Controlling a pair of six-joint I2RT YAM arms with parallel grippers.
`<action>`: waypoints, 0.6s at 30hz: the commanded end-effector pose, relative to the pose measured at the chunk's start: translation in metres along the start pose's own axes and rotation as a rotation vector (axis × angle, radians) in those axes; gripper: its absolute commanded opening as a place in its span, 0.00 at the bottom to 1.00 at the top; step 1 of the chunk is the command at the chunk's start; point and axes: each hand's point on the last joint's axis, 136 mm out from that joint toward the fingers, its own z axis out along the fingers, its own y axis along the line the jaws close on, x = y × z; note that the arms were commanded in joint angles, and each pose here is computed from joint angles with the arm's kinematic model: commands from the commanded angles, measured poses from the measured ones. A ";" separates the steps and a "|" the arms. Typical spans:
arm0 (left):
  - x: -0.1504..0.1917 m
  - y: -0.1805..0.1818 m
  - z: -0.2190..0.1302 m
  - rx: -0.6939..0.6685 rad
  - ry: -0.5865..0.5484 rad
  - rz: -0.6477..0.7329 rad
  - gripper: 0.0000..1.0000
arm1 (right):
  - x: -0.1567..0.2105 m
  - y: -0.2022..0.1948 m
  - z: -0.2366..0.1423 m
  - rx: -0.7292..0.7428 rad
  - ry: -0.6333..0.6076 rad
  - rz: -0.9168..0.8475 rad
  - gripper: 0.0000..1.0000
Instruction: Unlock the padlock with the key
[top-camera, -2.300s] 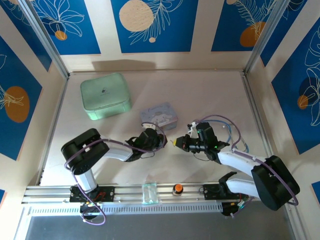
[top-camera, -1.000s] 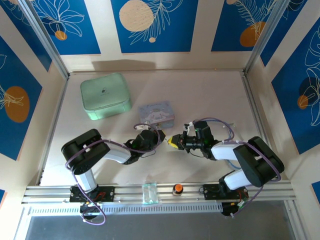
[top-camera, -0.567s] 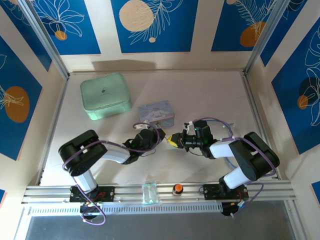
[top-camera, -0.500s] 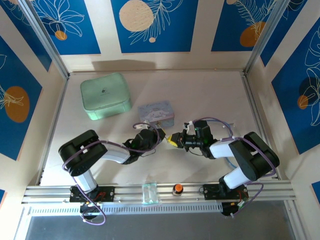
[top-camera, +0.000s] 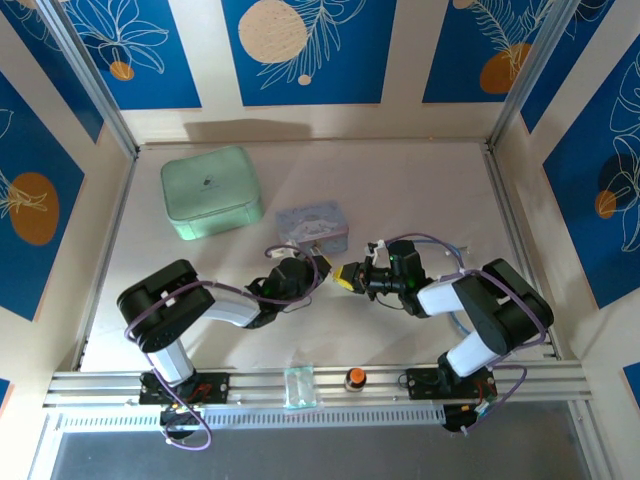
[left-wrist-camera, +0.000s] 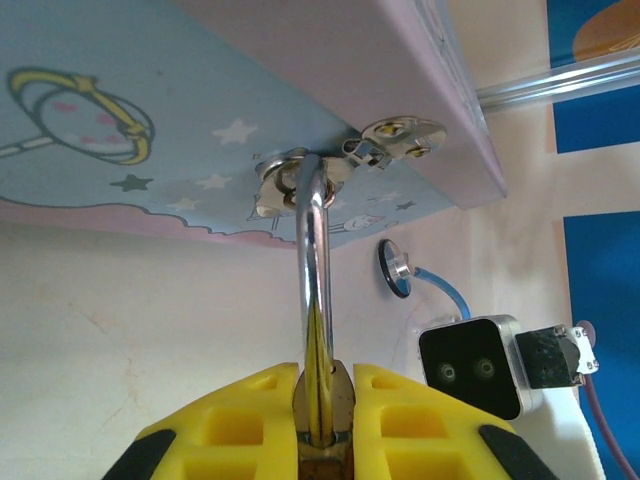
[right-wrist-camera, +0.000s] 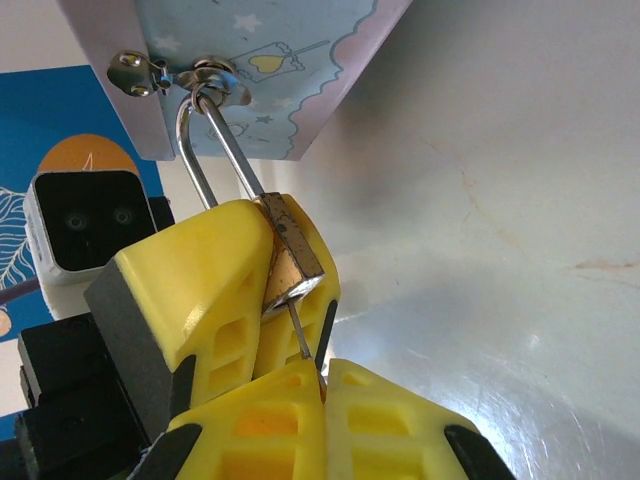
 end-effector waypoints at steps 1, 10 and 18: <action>-0.003 -0.038 -0.006 0.127 -0.007 -0.026 0.00 | -0.006 0.005 0.004 -0.032 -0.016 0.005 0.00; 0.002 -0.034 -0.003 0.139 0.007 -0.055 0.00 | -0.007 0.004 0.009 -0.057 -0.046 0.062 0.00; 0.003 -0.037 -0.003 0.140 0.007 -0.039 0.00 | -0.004 0.009 0.023 -0.091 -0.078 0.148 0.00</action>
